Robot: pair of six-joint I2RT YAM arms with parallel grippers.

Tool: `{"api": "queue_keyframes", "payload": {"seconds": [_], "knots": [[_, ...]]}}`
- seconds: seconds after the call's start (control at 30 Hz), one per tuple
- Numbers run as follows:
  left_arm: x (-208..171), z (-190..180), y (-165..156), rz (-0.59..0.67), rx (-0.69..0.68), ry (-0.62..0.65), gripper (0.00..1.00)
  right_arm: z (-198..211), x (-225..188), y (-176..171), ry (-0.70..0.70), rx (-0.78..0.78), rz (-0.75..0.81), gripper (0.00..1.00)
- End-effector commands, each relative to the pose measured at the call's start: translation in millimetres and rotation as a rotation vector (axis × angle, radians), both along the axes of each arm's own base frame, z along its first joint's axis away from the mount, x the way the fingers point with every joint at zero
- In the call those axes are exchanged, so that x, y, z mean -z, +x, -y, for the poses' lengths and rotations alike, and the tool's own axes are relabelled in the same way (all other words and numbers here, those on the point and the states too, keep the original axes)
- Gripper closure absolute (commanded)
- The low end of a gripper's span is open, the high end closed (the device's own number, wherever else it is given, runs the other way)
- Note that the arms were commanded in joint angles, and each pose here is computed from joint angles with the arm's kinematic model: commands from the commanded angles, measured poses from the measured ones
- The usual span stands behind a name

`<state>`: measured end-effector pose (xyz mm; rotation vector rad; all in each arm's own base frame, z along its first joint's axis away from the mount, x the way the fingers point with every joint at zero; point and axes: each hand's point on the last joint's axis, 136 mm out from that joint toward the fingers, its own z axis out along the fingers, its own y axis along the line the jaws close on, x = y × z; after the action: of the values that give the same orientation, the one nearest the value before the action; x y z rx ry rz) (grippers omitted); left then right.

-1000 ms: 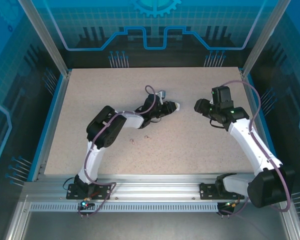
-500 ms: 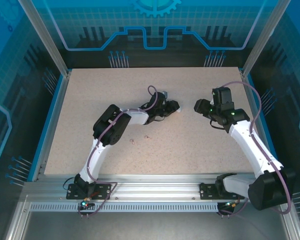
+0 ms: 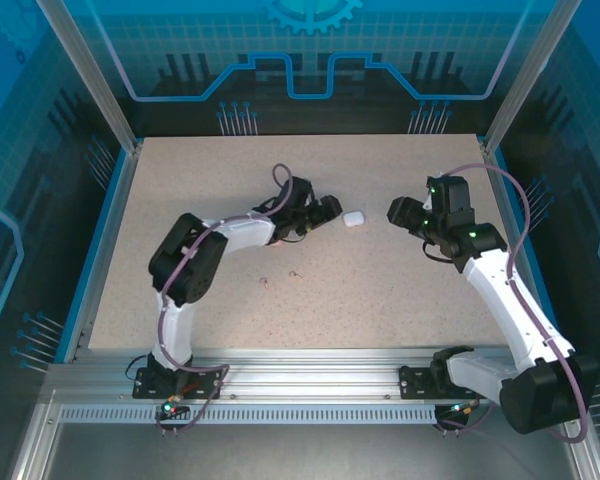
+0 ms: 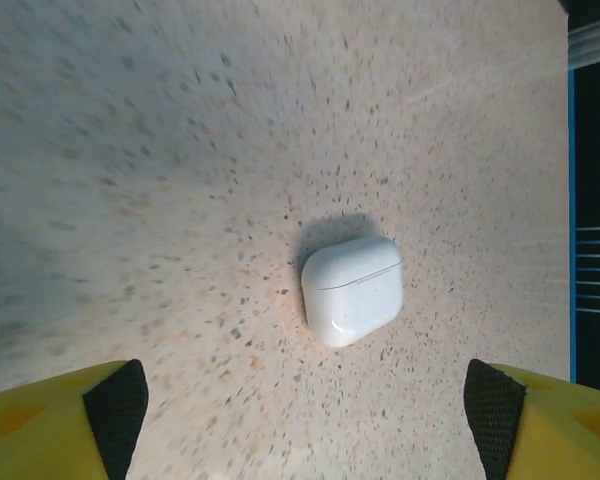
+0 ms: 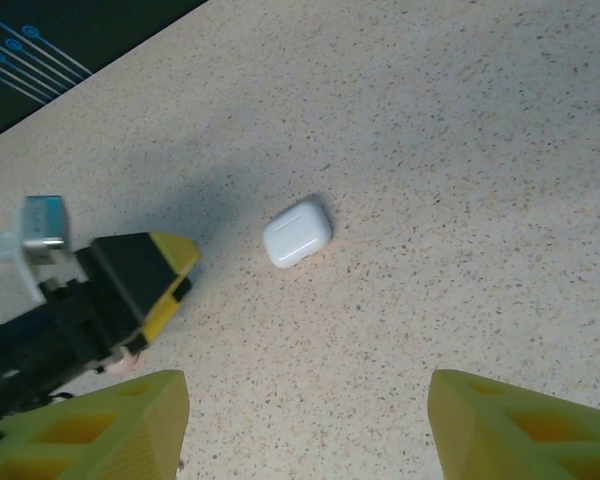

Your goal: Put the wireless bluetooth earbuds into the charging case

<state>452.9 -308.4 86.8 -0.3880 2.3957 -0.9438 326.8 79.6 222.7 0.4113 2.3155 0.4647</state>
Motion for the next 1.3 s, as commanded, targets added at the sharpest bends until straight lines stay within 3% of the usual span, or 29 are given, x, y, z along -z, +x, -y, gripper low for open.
{"api": "queue_keyframes", "payload": {"seconds": [0.0, 0.03, 0.23, 0.47, 0.7, 0.9, 1.13, 1.27], "knots": [[-58.8, -23.4, -7.2, 0.133, 0.016, 0.074, 0.1, -13.7, 9.9, -8.4, 0.005, -0.051, -0.028, 0.32], [-71.0, -30.0, -10.6, 0.159, 0.017, 0.098, 0.01, -18.4, 12.9, -8.6, 0.0, -0.067, -0.037, 0.31], [-127.7, -74.0, -23.3, 0.288, -0.001, 0.209, 0.01, -57.8, 31.8, -3.9, -0.041, -0.181, -0.086, 0.27], [-145.7, -159.5, -24.8, 0.361, -0.237, 0.267, 0.01, -116.1, 56.7, 13.9, -0.108, -0.263, -0.167, 0.22], [-146.1, -231.8, -34.1, 0.368, -0.466, 0.163, 0.01, -178.5, 84.9, 39.5, -0.186, -0.292, -0.257, 0.17], [-153.5, -260.7, -44.6, 0.379, -0.547, 0.176, 0.01, -231.3, 105.9, 56.3, -0.233, -0.306, -0.316, 0.17], [-148.6, -309.0, -57.3, 0.318, -0.717, 0.019, 0.01, -276.0, 128.4, 71.3, -0.308, -0.284, -0.361, 0.17], [-147.9, -317.7, -59.7, 0.309, -0.736, 0.021, 0.01, -287.7, 147.5, 74.1, -0.35, -0.269, -0.383, 0.19]]}}
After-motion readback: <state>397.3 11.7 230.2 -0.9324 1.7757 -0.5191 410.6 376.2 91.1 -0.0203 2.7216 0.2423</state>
